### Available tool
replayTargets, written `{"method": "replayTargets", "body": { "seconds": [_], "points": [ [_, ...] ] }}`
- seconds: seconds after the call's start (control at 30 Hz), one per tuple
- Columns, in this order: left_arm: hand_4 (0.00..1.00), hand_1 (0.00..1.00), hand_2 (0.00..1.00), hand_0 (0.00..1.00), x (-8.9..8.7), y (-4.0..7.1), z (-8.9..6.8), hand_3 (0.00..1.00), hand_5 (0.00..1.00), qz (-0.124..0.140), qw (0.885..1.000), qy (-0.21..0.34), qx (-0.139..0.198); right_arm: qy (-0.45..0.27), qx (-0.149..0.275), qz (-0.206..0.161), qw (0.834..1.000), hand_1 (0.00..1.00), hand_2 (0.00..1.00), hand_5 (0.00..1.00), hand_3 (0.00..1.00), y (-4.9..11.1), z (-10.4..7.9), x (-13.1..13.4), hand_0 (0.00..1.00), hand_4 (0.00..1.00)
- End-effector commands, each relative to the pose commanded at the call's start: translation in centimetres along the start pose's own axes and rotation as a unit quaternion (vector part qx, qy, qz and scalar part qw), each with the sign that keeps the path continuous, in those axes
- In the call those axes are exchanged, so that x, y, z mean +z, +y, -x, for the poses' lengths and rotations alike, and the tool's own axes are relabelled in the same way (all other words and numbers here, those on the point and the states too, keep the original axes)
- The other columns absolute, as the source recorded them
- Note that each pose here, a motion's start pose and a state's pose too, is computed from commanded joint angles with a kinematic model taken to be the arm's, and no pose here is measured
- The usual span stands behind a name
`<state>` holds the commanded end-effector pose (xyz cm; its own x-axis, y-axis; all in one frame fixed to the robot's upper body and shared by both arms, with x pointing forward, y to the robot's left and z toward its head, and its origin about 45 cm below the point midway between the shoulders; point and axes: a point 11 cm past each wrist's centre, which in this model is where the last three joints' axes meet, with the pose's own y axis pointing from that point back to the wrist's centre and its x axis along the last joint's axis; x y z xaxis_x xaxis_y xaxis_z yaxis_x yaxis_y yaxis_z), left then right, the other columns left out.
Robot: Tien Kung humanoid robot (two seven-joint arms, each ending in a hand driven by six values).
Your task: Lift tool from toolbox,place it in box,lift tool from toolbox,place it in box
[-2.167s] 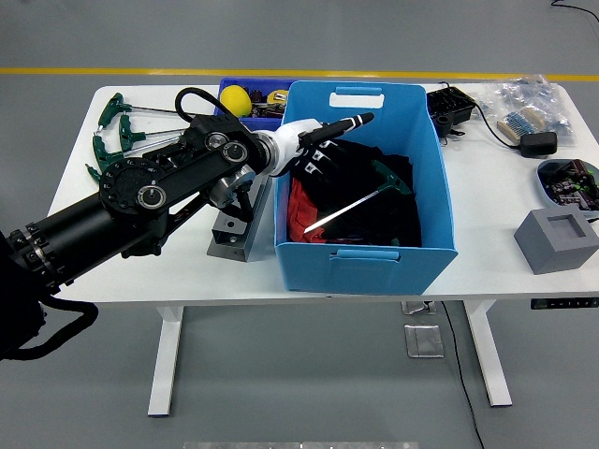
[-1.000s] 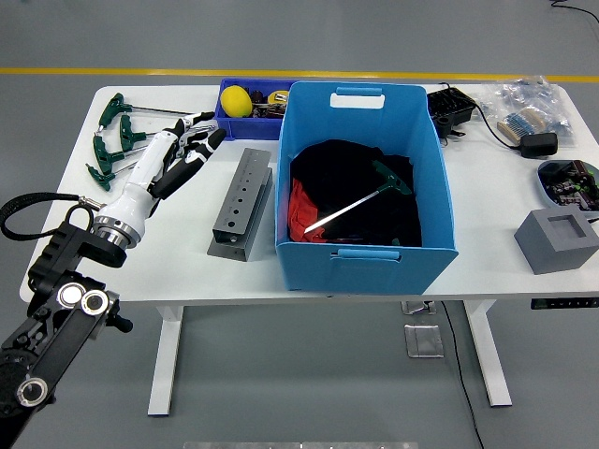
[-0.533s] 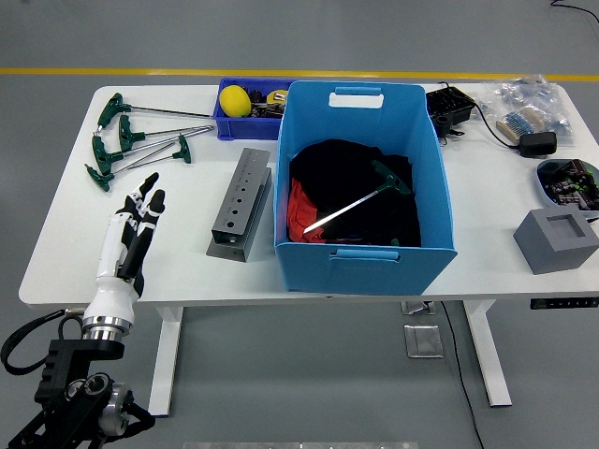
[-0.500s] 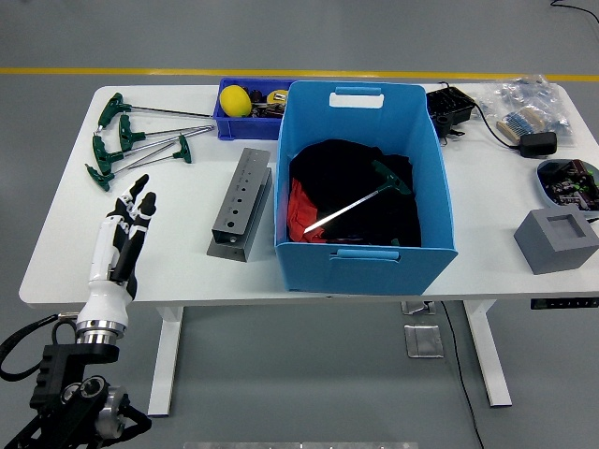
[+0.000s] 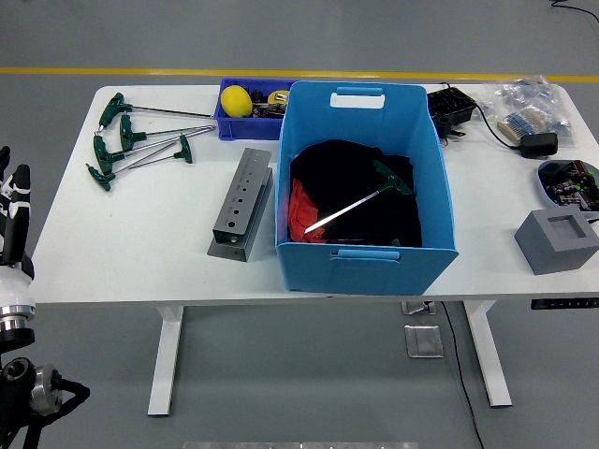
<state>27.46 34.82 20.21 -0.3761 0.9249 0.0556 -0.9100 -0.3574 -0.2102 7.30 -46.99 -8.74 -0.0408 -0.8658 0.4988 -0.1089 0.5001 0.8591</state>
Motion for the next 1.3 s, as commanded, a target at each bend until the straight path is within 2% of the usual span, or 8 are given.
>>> {"method": "replayTargets", "body": {
  "seconds": [0.03,0.27,0.83,1.2,1.23,1.3],
  "points": [
    [0.878,0.830,0.924,0.826,0.0,-0.1,0.1,0.861,0.788,0.002,1.000,-0.001,-0.002,-0.001,0.000,0.000,1.000,0.600,0.695,0.621,0.558,0.0,0.0,-0.1,0.649,0.785],
    [0.871,0.835,0.921,0.821,0.5,-0.9,1.1,0.862,0.777,0.014,1.000,0.006,-0.010,0.003,0.003,-0.002,1.000,0.595,0.692,0.627,0.556,0.0,-0.2,-0.4,0.649,0.781],
    [0.853,0.848,0.939,0.827,1.5,-2.0,1.3,0.873,0.738,0.040,0.999,0.005,0.004,-0.012,0.004,-0.001,1.000,0.595,0.688,0.629,0.551,0.0,-0.1,-0.3,0.645,0.778],
    [0.865,0.854,0.943,0.829,1.5,-2.5,1.6,0.882,0.712,0.032,0.999,-0.003,-0.003,-0.017,0.010,-0.003,1.000,0.595,0.688,0.629,0.550,0.0,-0.1,-0.5,0.645,0.776],
    [0.892,0.851,0.978,0.830,1.4,-2.6,1.6,0.897,0.671,0.031,1.000,-0.004,-0.002,-0.017,0.010,-0.003,1.000,0.592,0.687,0.637,0.553,0.0,-0.1,-0.5,0.643,0.770],
    [0.892,0.851,0.978,0.830,1.5,-2.7,1.6,0.897,0.671,0.030,1.000,-0.007,-0.002,-0.018,0.010,-0.003,1.000,0.592,0.687,0.637,0.553,0.1,-0.1,-0.5,0.643,0.770]
  ]
}}
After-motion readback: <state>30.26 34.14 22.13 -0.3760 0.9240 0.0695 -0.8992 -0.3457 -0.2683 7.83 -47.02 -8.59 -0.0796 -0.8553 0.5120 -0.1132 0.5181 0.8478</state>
